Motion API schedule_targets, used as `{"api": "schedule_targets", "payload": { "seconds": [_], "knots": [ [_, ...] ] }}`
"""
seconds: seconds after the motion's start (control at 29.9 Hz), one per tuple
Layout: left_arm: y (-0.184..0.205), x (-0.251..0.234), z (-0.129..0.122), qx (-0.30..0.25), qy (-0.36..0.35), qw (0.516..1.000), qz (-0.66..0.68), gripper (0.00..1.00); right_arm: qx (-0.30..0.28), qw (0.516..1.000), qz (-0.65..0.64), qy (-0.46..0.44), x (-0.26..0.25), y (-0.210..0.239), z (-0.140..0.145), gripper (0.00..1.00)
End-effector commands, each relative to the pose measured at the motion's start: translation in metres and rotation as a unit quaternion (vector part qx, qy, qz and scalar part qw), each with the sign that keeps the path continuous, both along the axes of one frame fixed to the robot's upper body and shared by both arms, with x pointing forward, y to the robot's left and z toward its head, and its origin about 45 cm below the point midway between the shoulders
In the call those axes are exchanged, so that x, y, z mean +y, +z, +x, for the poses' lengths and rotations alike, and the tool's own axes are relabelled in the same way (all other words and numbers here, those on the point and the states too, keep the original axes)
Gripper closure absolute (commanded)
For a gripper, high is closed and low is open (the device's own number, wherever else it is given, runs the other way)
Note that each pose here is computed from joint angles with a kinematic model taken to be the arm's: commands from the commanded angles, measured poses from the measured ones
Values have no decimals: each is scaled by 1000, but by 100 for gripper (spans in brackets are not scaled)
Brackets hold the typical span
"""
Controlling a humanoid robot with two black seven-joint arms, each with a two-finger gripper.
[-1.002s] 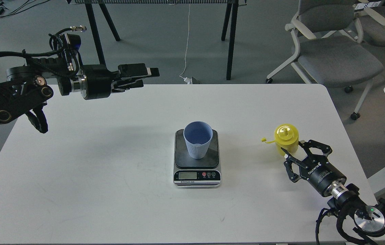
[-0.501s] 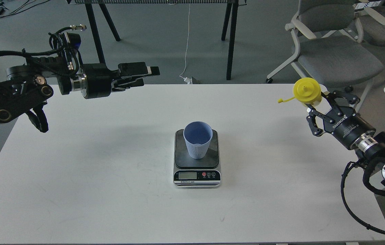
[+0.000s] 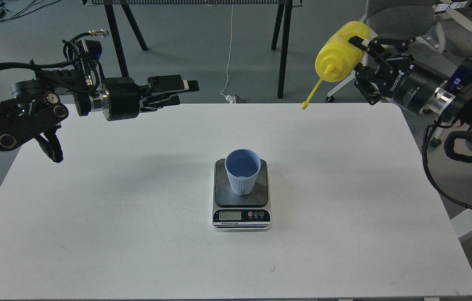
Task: Pour seasoning into cup on scale with both arms
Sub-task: 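Lift the yellow bottle and invert it above the blue cup, then squeeze sauce from the inverted bottle into the blue cup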
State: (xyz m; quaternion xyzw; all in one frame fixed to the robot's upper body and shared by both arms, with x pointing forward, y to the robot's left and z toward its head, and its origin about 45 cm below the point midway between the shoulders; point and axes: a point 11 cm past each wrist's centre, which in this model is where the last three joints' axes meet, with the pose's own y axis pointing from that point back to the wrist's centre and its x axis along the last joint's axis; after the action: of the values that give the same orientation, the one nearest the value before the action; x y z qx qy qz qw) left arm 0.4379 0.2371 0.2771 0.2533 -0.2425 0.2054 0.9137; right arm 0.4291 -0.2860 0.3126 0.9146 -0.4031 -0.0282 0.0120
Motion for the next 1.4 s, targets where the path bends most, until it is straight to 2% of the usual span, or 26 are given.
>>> {"api": "schedule_targets", "payload": {
  "seconds": [0.0,0.47,0.97,1.37],
  "knots": [
    [-1,-1,0,1,-1,1000,0,1,-27,998,-41,26,14,11,2,92],
    [-1,-3,-1,3,-2,1000,-4,1,-114,971,-191,85,50,41,14,92],
    [9,-1,2,-9,4,1000,-15,1,-94,964,-217,118,99,2,28,92],
    [-8,7,-4,9,19,999,-32,0,-81,959,-239,132,127,-26,34,92]
  ]
}}
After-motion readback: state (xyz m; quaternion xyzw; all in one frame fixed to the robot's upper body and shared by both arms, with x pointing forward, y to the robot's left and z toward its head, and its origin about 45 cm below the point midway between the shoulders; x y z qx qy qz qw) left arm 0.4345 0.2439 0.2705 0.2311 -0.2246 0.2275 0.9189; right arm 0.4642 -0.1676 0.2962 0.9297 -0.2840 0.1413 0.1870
